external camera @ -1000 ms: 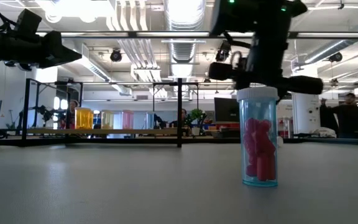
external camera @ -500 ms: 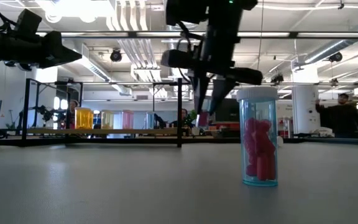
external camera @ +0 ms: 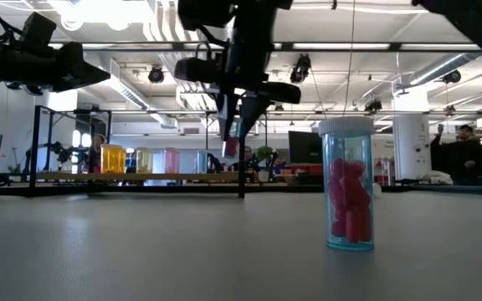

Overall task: Pick and place medicine bottles onto shelf by color
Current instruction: Move the top blue pill bottle to the middle of the table

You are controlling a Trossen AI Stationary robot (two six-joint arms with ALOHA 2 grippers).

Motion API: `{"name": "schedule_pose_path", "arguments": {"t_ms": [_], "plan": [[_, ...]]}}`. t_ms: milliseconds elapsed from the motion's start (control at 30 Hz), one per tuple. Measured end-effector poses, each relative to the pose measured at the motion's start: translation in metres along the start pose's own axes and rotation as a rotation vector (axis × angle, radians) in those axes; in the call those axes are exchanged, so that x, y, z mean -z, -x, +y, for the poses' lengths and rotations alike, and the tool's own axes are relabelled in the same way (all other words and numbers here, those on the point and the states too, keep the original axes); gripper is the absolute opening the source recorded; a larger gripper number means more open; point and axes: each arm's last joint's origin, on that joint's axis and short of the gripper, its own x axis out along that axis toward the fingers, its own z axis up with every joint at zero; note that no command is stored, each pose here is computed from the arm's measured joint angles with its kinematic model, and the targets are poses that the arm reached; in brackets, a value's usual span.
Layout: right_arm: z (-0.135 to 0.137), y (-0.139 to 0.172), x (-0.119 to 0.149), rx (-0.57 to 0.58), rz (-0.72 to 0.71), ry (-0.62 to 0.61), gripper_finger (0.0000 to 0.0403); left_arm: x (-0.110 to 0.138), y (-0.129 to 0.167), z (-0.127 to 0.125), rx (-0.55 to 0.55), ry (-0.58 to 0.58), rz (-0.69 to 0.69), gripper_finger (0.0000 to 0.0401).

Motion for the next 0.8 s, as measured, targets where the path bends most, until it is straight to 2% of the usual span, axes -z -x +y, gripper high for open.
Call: {"name": "schedule_pose_path", "arguments": {"t_ms": [267, 367, 600, 667, 800], "plan": [[0.014, 0.001, -0.022, 0.023, 0.029, 0.050, 0.0100, 0.000, 0.000, 0.000, 0.000, 0.002, -0.001, 0.0173], [0.011, 0.004, -0.024, 0.004, 0.018, 0.069, 0.0104, 0.000, 0.000, 0.000, 0.000, 0.002, -0.001, 0.0173], [0.008, 0.020, -0.026, -0.010, 0.007, 0.006, 0.0107, 0.000, 0.000, 0.000, 0.000, 0.000, 0.000, 0.0173], [0.008, 0.024, -0.027, -0.019, -0.003, 0.036, 0.0107, 0.000, 0.000, 0.000, 0.000, 0.000, 0.000, 0.0173], [0.010, 0.029, -0.029, -0.046, -0.030, 0.180, 0.0110, 0.000, 0.000, 0.000, 0.000, 0.000, 0.000, 0.0173]]}}
